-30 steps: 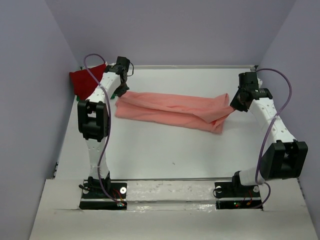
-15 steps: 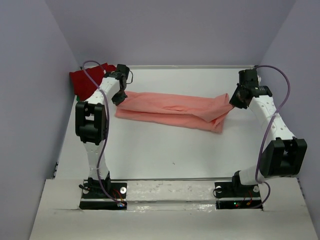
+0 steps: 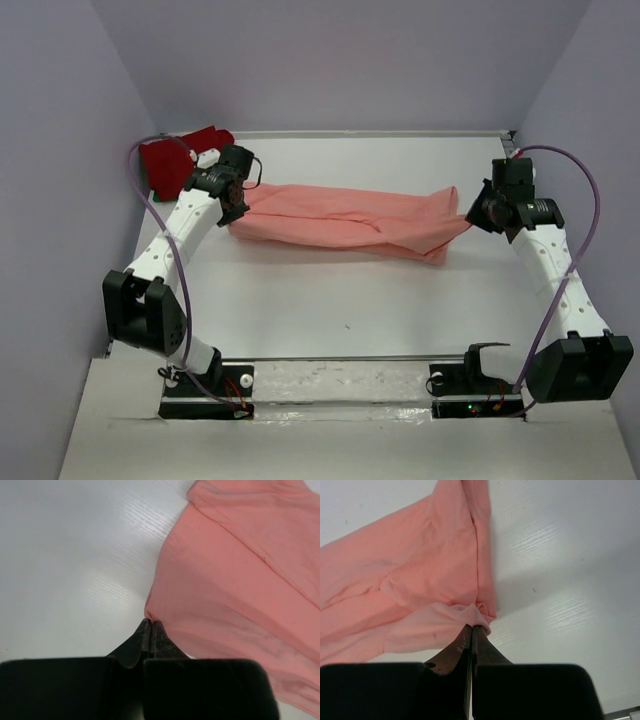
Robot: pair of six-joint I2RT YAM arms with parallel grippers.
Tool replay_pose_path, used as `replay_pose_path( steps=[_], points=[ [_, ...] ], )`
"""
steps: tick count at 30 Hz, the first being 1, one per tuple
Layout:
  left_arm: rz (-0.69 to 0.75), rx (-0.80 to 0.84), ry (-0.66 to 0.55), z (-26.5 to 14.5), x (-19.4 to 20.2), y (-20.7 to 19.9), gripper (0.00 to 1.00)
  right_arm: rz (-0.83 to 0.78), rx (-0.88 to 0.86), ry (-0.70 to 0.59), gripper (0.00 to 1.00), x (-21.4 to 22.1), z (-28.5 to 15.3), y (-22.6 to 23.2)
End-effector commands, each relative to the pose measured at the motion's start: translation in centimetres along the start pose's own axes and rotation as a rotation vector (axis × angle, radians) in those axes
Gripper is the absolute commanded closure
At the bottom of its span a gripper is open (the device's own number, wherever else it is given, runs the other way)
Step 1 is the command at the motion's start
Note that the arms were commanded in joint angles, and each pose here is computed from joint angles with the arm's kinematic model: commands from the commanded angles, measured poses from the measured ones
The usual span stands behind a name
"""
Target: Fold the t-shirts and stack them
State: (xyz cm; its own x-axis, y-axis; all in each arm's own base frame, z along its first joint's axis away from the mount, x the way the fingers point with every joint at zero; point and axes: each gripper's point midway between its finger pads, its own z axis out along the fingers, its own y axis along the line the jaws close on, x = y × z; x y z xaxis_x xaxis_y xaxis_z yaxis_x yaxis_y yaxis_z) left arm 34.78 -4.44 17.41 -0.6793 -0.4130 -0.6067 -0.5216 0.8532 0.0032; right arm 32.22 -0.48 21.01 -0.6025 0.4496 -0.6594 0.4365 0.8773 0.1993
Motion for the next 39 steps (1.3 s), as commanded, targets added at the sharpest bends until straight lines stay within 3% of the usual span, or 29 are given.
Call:
replay_pose_path(
  steps=[1, 11, 39],
  points=[
    [-0.011, -0.048, 0.013, -1.0, 2.7, 1.5, 1.0, -0.007, -0.013, -0.003, 1.0, 0.9, -1.3, -0.6],
    [-0.001, -0.091, 0.05, 0.1, 5.8, 2.1, 1.0, -0.026, -0.035, -0.011, 1.0, 0.7, -2.1, -0.2],
    [0.003, -0.195, 0.051, 7.8, -2.2, -0.6, 1.0, -0.052, 0.025, 0.014, 1.0, -4.4, 3.1, 2.8]
  ],
)
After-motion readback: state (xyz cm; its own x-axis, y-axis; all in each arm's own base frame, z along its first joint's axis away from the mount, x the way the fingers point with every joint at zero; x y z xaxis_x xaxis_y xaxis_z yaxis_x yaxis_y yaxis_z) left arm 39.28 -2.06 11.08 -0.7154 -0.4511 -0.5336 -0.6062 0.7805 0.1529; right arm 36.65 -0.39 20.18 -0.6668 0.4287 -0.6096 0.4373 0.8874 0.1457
